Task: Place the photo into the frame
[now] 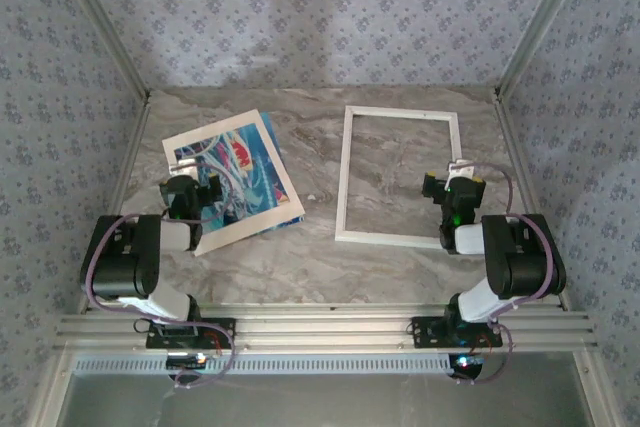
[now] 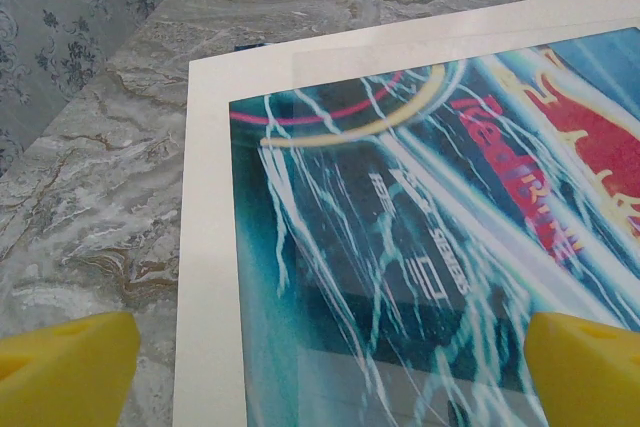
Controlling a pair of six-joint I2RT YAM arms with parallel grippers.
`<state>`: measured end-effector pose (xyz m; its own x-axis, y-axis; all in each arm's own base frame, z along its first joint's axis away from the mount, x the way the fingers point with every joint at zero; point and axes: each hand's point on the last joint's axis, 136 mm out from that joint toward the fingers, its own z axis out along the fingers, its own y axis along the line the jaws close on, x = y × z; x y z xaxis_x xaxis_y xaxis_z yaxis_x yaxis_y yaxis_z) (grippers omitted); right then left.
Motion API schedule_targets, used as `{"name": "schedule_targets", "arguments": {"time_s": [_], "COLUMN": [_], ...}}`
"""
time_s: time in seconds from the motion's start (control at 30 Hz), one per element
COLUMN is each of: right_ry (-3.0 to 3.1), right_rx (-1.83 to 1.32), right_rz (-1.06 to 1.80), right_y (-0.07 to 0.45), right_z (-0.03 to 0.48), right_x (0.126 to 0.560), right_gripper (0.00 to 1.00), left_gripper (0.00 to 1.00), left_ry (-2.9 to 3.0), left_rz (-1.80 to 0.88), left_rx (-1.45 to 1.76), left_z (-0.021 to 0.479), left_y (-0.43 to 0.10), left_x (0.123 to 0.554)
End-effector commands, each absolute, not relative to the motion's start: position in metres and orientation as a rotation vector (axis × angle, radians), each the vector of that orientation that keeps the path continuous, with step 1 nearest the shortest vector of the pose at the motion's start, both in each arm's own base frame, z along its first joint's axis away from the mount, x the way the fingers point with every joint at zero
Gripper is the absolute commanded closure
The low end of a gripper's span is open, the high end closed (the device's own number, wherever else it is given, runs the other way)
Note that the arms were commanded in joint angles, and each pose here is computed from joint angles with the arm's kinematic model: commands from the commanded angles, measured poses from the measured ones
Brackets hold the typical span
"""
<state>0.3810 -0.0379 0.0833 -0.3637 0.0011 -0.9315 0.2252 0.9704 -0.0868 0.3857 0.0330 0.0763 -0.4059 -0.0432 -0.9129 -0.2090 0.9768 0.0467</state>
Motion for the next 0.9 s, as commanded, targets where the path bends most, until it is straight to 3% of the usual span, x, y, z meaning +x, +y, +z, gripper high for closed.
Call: {"name": "schedule_targets", "arguments": {"time_s": [0.0, 0.87], "right_ry": [1.911, 1.907], "right_rx": [0.179, 0.167], "right_rz": [-0.249, -0.230], "right_y": [-0.0409, -0.0400], "right_z": [0.0900, 0.0923], "right_x": [0.3843, 0.3852], "right_gripper": [0.00, 0.00], "left_gripper": [0.01, 0.01], "left_ry": [1.935, 1.933], "left_rz": [0.160, 0.162], "left_rx": [-0.181, -0.180], "left_z": [0.0911, 0.0914], "left_y": [0.0312, 0.0313], "left_x": [0.3931, 0.3931]}}
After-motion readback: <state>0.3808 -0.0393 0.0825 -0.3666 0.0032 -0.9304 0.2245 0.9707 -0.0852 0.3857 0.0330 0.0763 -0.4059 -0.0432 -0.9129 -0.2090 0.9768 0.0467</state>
